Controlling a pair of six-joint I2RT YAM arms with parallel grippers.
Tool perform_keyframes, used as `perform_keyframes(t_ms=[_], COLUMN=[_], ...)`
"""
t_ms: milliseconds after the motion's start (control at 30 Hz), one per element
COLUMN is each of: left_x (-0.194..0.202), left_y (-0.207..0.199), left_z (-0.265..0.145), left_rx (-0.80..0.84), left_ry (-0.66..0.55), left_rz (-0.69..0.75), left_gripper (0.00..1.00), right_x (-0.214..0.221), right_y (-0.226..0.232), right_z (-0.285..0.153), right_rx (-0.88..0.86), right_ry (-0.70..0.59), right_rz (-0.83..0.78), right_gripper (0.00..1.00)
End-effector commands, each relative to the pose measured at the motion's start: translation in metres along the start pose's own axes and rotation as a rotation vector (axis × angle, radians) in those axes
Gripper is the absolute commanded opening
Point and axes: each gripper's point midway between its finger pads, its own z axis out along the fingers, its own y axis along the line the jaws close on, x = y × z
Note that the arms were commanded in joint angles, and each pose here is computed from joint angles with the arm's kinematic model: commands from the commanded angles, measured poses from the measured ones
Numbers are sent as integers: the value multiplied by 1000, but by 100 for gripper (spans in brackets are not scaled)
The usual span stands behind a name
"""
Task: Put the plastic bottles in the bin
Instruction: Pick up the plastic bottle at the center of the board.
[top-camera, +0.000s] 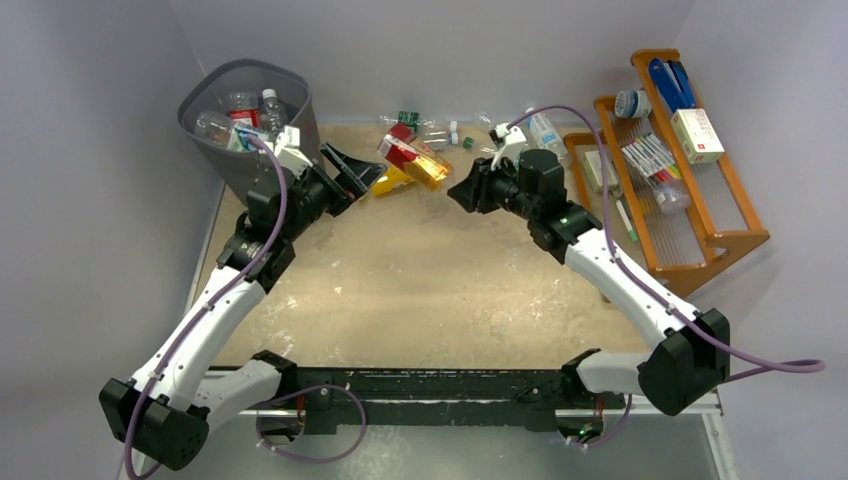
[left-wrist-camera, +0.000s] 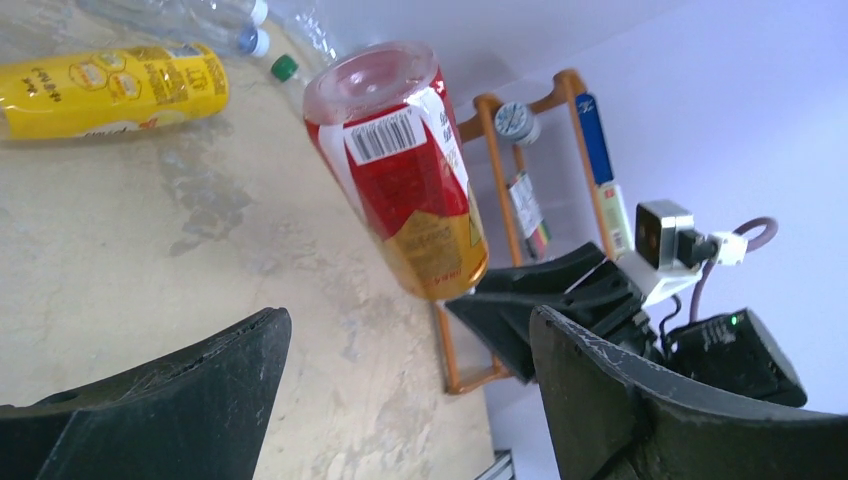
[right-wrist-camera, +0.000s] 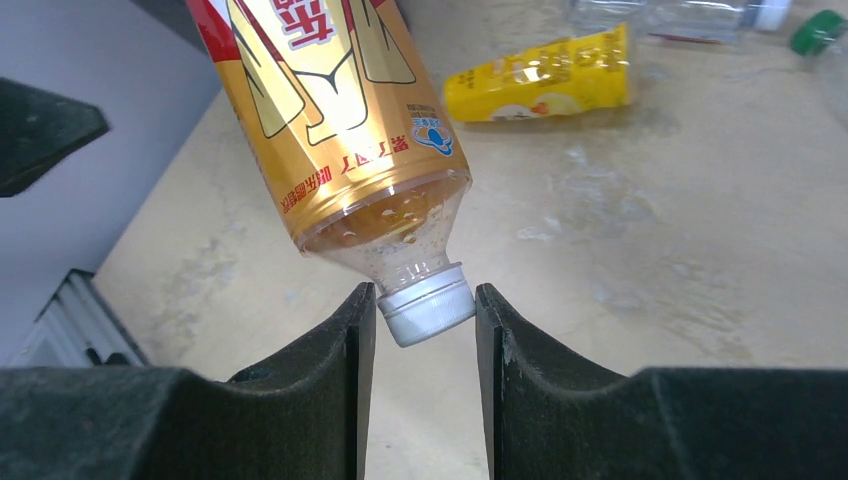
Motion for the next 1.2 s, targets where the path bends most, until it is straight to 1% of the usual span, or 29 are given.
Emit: perform_keyframes(t_ms=[0, 233, 400, 567, 800, 833, 900, 933, 1000, 1033, 1100, 1167], left_x=[-26, -24, -31, -35, -37, -37, -37, -37, -36, -36, -40, -45], left_y=[-28, -20, -21, -23, -24, -23, -22, -22, -21, -21, -23, -26], left_z=[-4, 6, 5, 8, 9, 9, 9, 10, 12, 13, 14, 15], left_rx=[104, 69, 58, 54, 44, 36, 26, 21, 6, 0, -13, -31], left_ry=[-159, -183, -216, -225, -229, -226, -224, -222, -210, -205, -203, -206], left_rz=[-67, -72, -68, -66, -59, -54, -46, -42, -33, -25, -4, 33], left_gripper=[89, 89, 89, 89, 89, 88, 77, 71, 54, 49, 45, 44], right_x=[-44, -51, -44, -32, -19, -18, -17, -17, -15, -14, -12, -13], right_y=[52, 89, 102, 114, 117, 118, 119, 119, 118, 117, 114, 112], right_z=[-8, -11, -11, -9, -5, -5, -5, -5, -5, -5, -6, -10], right_rx=[-122, -183, -202, -220, -197, -200, -201, -201, -193, -189, -178, -165], right_ry=[-114, -127, -106, -84, -58, -58, -58, -58, -56, -53, -49, -53], right_rz=[24, 14, 9, 4, -6, -7, -9, -9, -9, -9, -9, -7], right_gripper=[35, 35, 35, 35, 35, 35, 35, 35, 37, 40, 49, 61])
